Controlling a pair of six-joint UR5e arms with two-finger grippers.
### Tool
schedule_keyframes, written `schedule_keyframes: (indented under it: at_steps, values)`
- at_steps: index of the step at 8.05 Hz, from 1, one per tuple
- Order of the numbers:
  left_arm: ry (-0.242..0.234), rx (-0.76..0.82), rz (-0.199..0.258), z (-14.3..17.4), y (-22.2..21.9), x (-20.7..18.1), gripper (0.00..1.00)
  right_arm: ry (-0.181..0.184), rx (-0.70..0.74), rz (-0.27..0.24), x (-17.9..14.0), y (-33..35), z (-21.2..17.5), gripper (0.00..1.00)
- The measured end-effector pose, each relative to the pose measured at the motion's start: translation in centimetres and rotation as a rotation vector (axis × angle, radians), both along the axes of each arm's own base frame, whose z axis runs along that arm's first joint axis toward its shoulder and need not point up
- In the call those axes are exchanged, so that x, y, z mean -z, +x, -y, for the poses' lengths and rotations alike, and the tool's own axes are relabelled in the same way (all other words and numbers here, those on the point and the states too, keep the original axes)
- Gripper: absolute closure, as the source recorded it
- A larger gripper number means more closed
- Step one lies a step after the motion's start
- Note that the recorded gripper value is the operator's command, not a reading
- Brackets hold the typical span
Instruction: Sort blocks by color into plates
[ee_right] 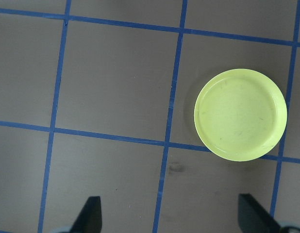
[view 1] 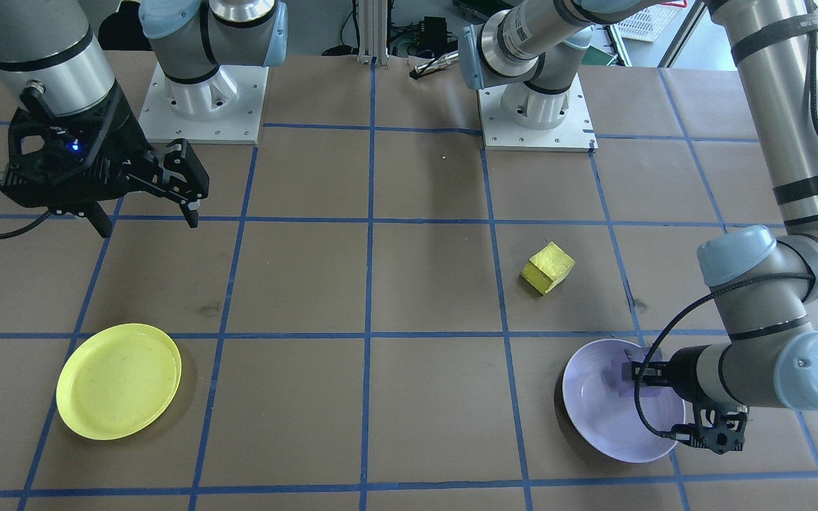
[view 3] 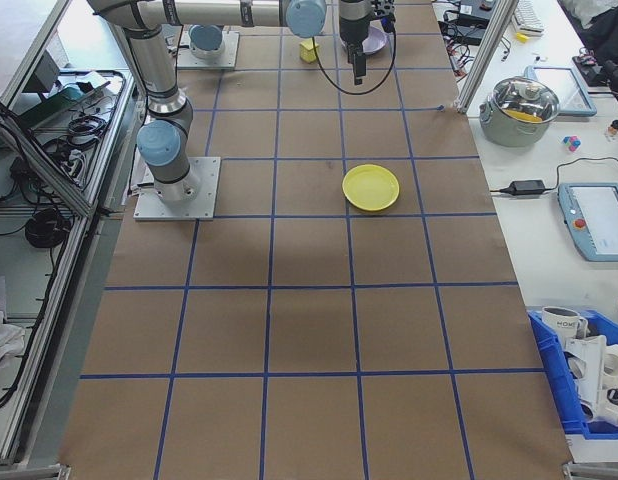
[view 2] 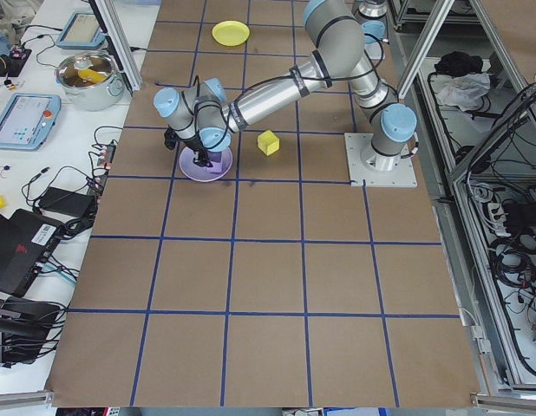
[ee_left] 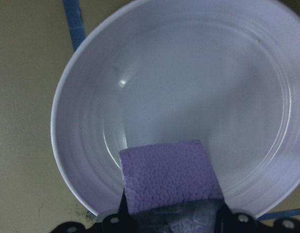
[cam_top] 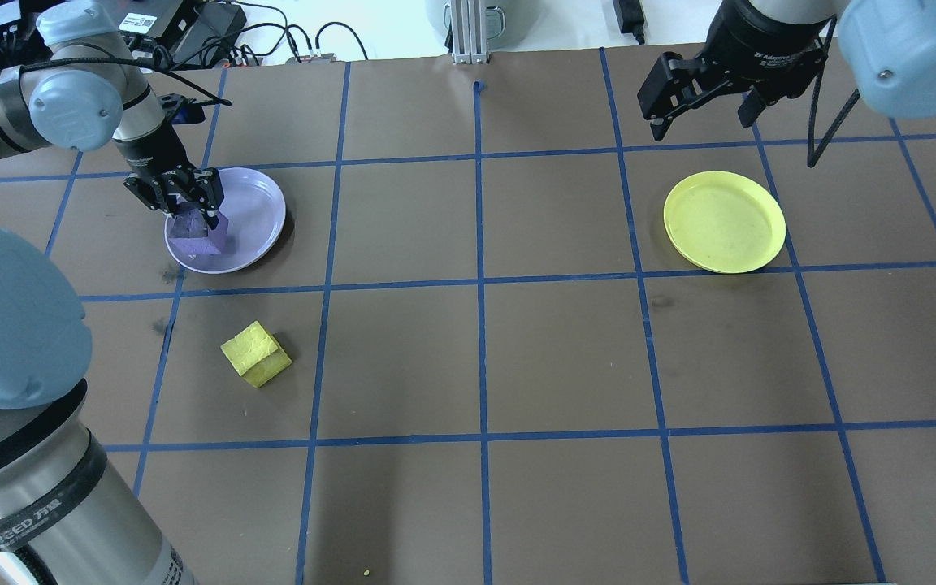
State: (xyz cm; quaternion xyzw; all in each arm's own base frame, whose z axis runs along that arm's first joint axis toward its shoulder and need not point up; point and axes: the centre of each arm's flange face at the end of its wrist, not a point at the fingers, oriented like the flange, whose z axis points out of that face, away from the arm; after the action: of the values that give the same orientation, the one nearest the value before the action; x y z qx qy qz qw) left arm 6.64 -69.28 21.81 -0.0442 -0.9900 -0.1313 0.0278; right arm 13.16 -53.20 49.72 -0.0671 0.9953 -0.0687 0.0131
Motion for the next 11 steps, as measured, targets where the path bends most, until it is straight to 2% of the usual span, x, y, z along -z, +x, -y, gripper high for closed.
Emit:
schedule_keyframes:
  at_steps: [1,2,3,6,8,10,11]
  values:
    - [-0.001,-0.006,0.003,0.2,-0.4,0.3,0.47,0.0,0.0,0.0,0.0,0.0,0.0,0.0]
    - [0.0,-0.008,0.005,0.3,-0.7,0.5,0.14,-0.002,0.0,0.001,0.0,0.0,0.0,0.0]
    - [0.0,-0.009,0.006,0.3,-0.9,0.6,0.03,-0.002,0.001,0.001,0.0,0.0,0.0,0.0]
    - [-0.02,-0.01,0.013,0.1,-1.1,-1.1,0.0,0.02,0.001,0.002,0.2,0.0,-0.2,0.0]
    - [-0.056,0.0,0.022,-0.5,-1.9,-4.3,0.0,0.023,0.001,0.002,0.3,0.0,-0.2,0.0]
    - [-0.119,-0.001,-0.01,-1.5,-4.7,-8.5,0.0,0.023,0.004,0.002,0.3,0.0,-0.2,0.0]
    - [-0.124,-0.054,-0.019,-2.4,-5.7,-9.5,0.0,0.023,0.006,0.003,0.3,0.0,-0.2,0.0]
